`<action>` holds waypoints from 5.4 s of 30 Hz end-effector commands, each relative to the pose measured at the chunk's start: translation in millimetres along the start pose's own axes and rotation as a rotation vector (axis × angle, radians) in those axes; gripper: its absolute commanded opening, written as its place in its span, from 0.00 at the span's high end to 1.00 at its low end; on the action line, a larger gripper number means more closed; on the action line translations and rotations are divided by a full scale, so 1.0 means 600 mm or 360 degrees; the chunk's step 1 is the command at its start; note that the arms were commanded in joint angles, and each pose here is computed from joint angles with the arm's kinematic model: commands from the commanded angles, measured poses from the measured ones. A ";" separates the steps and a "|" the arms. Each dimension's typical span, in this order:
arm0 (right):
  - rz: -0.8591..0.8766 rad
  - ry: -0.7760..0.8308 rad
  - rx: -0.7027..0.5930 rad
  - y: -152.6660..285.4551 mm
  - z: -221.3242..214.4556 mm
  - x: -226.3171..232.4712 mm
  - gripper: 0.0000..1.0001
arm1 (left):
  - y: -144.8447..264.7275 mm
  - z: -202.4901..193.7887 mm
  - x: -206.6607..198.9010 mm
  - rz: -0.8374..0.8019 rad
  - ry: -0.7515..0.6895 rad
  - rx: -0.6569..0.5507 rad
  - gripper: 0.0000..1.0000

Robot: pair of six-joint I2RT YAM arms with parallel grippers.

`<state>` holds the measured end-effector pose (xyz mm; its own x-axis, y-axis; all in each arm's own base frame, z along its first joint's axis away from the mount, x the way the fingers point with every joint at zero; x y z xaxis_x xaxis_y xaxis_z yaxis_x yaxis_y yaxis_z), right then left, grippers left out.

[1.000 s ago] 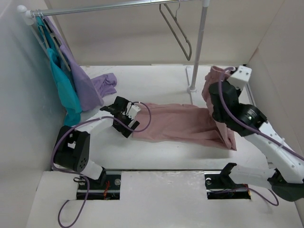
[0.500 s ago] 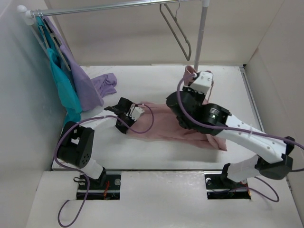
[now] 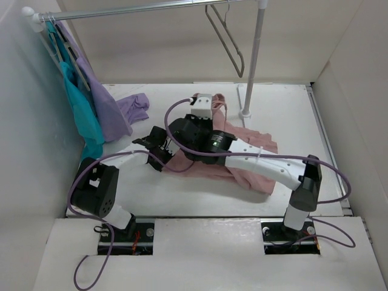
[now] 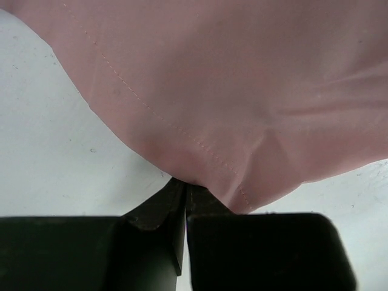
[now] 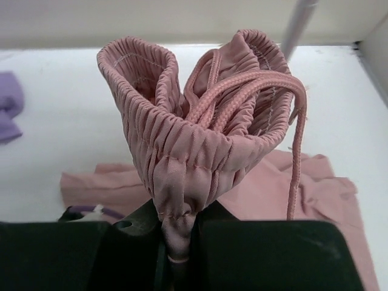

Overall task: Place the trousers on the hanger
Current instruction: Fold the trousers at the center of the board, then pick up the hanger from the clothesline.

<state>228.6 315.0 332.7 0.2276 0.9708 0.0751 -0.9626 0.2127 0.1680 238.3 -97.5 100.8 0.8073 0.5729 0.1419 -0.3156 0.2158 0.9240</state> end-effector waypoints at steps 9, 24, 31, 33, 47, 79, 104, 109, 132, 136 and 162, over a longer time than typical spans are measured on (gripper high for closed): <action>0.0365 -0.0119 0.0266 -0.040 -0.072 0.096 1.00 | 0.064 -0.022 0.019 0.0503 0.0018 -0.0053 0.61; 0.0895 -0.0174 0.0666 -0.063 -0.164 0.125 1.00 | 0.246 -0.005 0.024 0.0951 0.0059 -0.0645 0.56; 0.1306 0.0071 0.0962 -0.041 -0.231 0.146 0.42 | 0.282 0.022 0.049 0.1050 0.0311 -0.0766 0.41; 0.1373 0.0132 0.0998 -0.025 -0.236 0.137 0.20 | 0.299 0.029 0.057 0.1067 0.0399 -0.0805 0.40; 0.1015 -0.0030 0.1009 0.003 -0.186 -0.023 0.05 | 0.228 0.060 0.045 0.0666 0.0257 -0.0615 0.27; -0.0244 -0.0819 0.1323 -0.294 -0.169 -0.426 0.38 | 0.030 0.004 -0.009 0.0319 0.0018 -0.0009 0.23; 0.0131 -0.0715 0.0499 -0.154 0.088 -0.411 0.03 | 0.301 0.076 0.085 0.0934 0.0668 -0.0465 0.00; 0.0653 -0.0684 0.0212 -0.123 0.233 -0.368 0.04 | 0.280 0.117 0.089 0.0684 0.0585 -0.0517 0.00; 0.1942 -0.1123 0.0267 -0.315 0.372 -0.095 0.00 | 0.178 0.147 0.104 0.0570 0.0432 -0.0657 0.00; 0.2037 -0.1193 0.0276 -0.337 0.358 -0.080 0.02 | 0.173 0.138 0.105 0.0578 0.0445 -0.0646 0.00; 0.2071 -0.1555 0.0400 -0.382 0.314 -0.016 0.41 | 0.158 0.106 0.097 0.0625 0.0424 -0.0608 0.00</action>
<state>478.2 230.1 465.8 -0.5383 0.0851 0.8384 -0.5719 -0.7676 -0.2893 289.0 -98.3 204.0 0.4846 0.8302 0.2755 -0.7102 0.1895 0.6780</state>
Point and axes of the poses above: each gripper's point midway between its finger pads, its own y axis back along the fingers, its own x axis along the line the jaws close on, z = x × y, the point moved 9 cm from there along y, back along the fingers, and after that the axes turned 9 degrees about -y, right-handed, at the moved point
